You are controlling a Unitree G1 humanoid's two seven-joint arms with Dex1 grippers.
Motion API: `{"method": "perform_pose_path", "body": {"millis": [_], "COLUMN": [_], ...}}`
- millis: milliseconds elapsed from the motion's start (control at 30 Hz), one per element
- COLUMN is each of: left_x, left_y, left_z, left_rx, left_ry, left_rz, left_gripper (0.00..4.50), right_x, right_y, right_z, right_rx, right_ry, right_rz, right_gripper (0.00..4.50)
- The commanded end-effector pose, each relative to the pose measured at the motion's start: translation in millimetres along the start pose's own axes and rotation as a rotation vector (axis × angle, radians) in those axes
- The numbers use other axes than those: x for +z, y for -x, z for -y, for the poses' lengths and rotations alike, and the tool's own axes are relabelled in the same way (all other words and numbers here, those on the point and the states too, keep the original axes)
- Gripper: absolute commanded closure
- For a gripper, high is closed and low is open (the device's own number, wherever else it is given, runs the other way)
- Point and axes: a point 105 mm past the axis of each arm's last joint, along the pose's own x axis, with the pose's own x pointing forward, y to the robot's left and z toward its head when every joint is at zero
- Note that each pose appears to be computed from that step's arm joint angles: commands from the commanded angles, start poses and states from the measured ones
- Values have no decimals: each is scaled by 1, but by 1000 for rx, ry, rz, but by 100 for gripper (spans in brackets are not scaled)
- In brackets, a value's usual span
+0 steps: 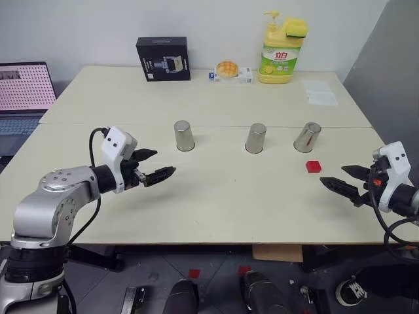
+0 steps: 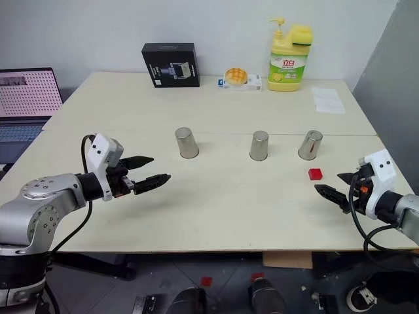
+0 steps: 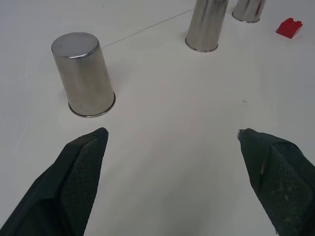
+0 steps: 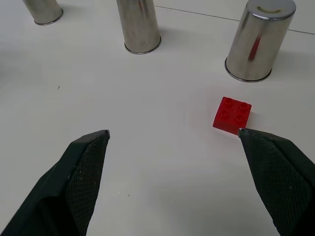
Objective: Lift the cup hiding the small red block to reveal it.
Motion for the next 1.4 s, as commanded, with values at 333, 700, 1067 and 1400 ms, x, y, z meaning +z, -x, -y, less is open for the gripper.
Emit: {"method": "perform_pose_path", "body": {"millis": [333,700,1067,1400], "left_x": [12,14,16,17], "left_y": [0,-1,-1,-2], "left_z": [0,-1,-3,-5], "left_rx": [-12,-11,-6,-6], "left_ry": [-49,-60,-70,-85], "left_rz": [32,37,42,42], "left_gripper": [0,0,0,0], "right_x": [14,16,18,20], "right_y": [6,6,4,3], "right_z": [2,2,1,1], "right_rx": [-18,-16,-10,-8], "right_ry": [57,62,63,64], "right_rz": [38,45,51,58], "right_gripper": [6,6,6,6]}}
